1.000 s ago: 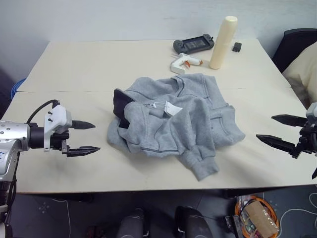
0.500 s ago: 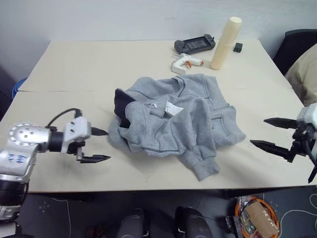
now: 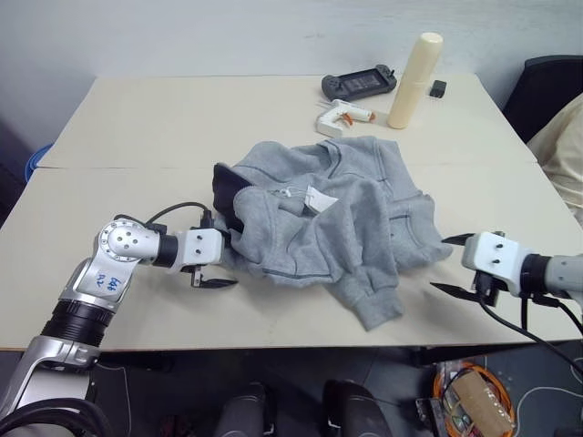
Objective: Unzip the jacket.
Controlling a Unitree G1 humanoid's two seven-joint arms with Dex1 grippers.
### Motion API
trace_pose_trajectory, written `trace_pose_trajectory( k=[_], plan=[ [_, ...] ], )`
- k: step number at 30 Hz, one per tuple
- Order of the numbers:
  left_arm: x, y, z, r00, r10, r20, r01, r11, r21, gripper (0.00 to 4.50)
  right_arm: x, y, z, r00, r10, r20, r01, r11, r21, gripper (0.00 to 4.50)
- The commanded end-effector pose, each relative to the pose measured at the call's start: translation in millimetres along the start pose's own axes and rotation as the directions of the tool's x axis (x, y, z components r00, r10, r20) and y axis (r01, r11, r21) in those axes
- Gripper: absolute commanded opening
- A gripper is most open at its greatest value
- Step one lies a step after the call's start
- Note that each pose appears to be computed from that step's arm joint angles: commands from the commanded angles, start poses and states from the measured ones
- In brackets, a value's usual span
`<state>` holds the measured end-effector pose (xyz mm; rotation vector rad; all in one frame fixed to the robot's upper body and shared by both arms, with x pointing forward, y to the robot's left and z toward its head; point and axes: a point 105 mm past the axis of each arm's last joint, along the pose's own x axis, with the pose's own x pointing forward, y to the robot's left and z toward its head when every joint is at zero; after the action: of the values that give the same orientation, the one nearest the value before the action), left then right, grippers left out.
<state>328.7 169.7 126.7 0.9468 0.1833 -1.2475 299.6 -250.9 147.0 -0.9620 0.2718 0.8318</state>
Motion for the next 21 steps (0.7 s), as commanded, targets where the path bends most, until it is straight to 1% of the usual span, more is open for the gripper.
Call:
trace_pose_trajectory(
  k=[1, 2, 3, 5, 7, 8, 11, 12, 13, 14, 16, 17, 21],
  plan=[
    [4.4, -2.6, -1.4, 1.0, -0.012, -0.007, 0.012, 1.0, 0.004, 3.37, 13.2, -7.5, 0.9, 1.0, -0.031, -0.002, 0.031, 0.997, -0.066, 4.5],
    [4.1, -3.6, -1.6, 1.0, -0.013, -0.007, 0.013, 1.0, 0.004, 3.07, 18.8, -7.4, -0.2, 1.0, -0.028, -0.001, 0.028, 0.997, -0.067, 4.5],
    [3.5, -4.6, -1.7, 1.0, -0.015, -0.006, 0.015, 1.0, 0.004, 2.72, 23.6, -7.2, -0.9, 1.0, -0.021, 0.003, 0.021, 0.998, -0.064, 4.32],
    [2.3, -5.8, -2.0, 1.0, -0.018, -0.006, 0.018, 1.0, 0.003, 2.2, 28.3, -7.1, -1.5, 1.0, -0.008, 0.009, 0.009, 0.998, -0.065, 3.95],
    [-2.8, -6.9, -2.4, 1.0, -0.023, -0.008, 0.023, 1.0, 0.003, 1.56, 28.2, -8.1, -2.8, 1.0, 0.009, 0.01, -0.008, 0.998, -0.069, 3.22],
    [-5.2, -7.1, -2.6, 1.0, -0.024, -0.01, 0.024, 1.0, 0.002, 1.4, 27.7, -8.5, -3.2, 1.0, 0.014, 0.01, -0.013, 0.998, -0.069, 3.03],
    [-13.3, -8.4, -7.2, 0.999, -0.028, -0.034, 0.028, 1.0, 0.001, 0.41, 23.3, -9.4, -4.8, 1.0, 0.028, 0.005, -0.027, 0.997, -0.073, 1.95],
    [-16.5, -9.3, -9.6, 0.998, -0.029, -0.047, 0.029, 1.0, 0.001, 0.12, 20.7, -9.3, -5.8, 0.999, 0.033, -0.001, -0.033, 0.997, -0.076, 1.67],
    [-19.1, -10.0, -11.6, 0.998, -0.029, -0.059, 0.029, 1.0, -0.002, 0.0, 18.8, -9.2, -6.7, 0.999, 0.038, -0.005, -0.038, 0.996, -0.077, 1.34],
    [-22.0, -10.7, -14.0, 0.997, -0.03, -0.074, 0.029, 1.0, -0.002, 0.0, 16.7, -8.7, -7.8, 0.999, 0.043, -0.011, -0.043, 0.996, -0.077, 0.94],
    [-32.1, -10.9, -21.7, 0.992, -0.018, -0.121, 0.018, 1.0, -0.003, 0.0, 10.1, -5.6, -11.4, 0.998, 0.061, -0.027, -0.063, 0.995, -0.073, 0.32],
    [-39.1, -10.9, -25.4, 0.99, -0.012, -0.141, 0.011, 1.0, -0.006, 0.0, 6.3, -3.6, -13.8, 0.997, 0.072, -0.039, -0.075, 0.995, -0.071, 0.08],
    [-73.5, -13.9, -37.1, 0.977, -0.002, -0.215, -0.004, 1.0, -0.027, 0.0, -11.3, 4.3, -24.7, 0.991, 0.094, -0.097, -0.1, 0.993, -0.058, 0.03]
  ],
)
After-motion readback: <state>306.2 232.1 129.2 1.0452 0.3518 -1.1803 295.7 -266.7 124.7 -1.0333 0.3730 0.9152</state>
